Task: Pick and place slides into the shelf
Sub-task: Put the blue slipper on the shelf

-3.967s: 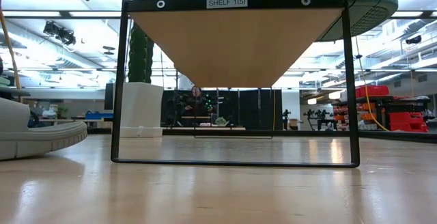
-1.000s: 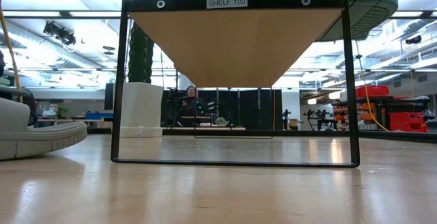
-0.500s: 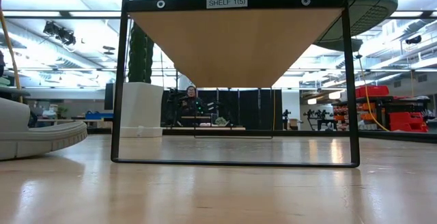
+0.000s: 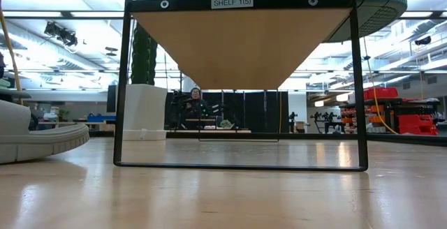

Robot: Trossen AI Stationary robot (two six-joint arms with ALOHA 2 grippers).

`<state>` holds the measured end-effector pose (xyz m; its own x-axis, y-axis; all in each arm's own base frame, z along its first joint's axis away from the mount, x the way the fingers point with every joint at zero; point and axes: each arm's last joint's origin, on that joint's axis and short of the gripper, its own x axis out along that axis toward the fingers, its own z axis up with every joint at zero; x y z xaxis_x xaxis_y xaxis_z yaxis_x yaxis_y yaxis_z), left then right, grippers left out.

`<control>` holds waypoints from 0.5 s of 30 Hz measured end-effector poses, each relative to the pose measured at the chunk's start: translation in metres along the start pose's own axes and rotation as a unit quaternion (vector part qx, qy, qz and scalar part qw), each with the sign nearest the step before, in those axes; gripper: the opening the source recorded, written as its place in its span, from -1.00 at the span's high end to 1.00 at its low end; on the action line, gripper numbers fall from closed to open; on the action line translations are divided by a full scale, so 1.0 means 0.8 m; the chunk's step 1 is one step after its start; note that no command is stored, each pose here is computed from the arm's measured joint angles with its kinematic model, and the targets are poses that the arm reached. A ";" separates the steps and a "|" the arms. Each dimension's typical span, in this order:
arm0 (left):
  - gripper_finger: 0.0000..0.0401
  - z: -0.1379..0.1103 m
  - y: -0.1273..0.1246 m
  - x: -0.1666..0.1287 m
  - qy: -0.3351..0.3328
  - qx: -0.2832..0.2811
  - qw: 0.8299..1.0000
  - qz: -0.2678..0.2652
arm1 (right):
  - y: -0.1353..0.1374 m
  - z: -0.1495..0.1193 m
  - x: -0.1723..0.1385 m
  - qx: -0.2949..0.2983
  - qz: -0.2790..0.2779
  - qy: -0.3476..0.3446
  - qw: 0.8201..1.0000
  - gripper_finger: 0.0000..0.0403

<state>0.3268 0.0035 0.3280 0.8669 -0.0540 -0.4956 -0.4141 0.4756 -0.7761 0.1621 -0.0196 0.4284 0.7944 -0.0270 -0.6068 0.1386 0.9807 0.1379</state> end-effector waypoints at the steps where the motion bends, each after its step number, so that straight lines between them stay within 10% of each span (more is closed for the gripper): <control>1: 0.58 0.000 0.000 0.000 0.003 0.001 1.000 0.001 | 0.000 0.000 0.000 0.000 0.000 0.000 1.000 0.49; 15: 0.55 -0.004 0.006 0.001 0.023 0.013 0.999 0.019 | 0.000 0.000 0.000 0.003 0.000 0.000 1.000 0.49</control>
<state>0.3245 0.0028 0.3230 0.8370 -0.0756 -0.5419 -0.4383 0.5002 -0.7468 0.1621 -0.0196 0.4283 0.7943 -0.0271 -0.6070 0.1426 0.9794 0.1430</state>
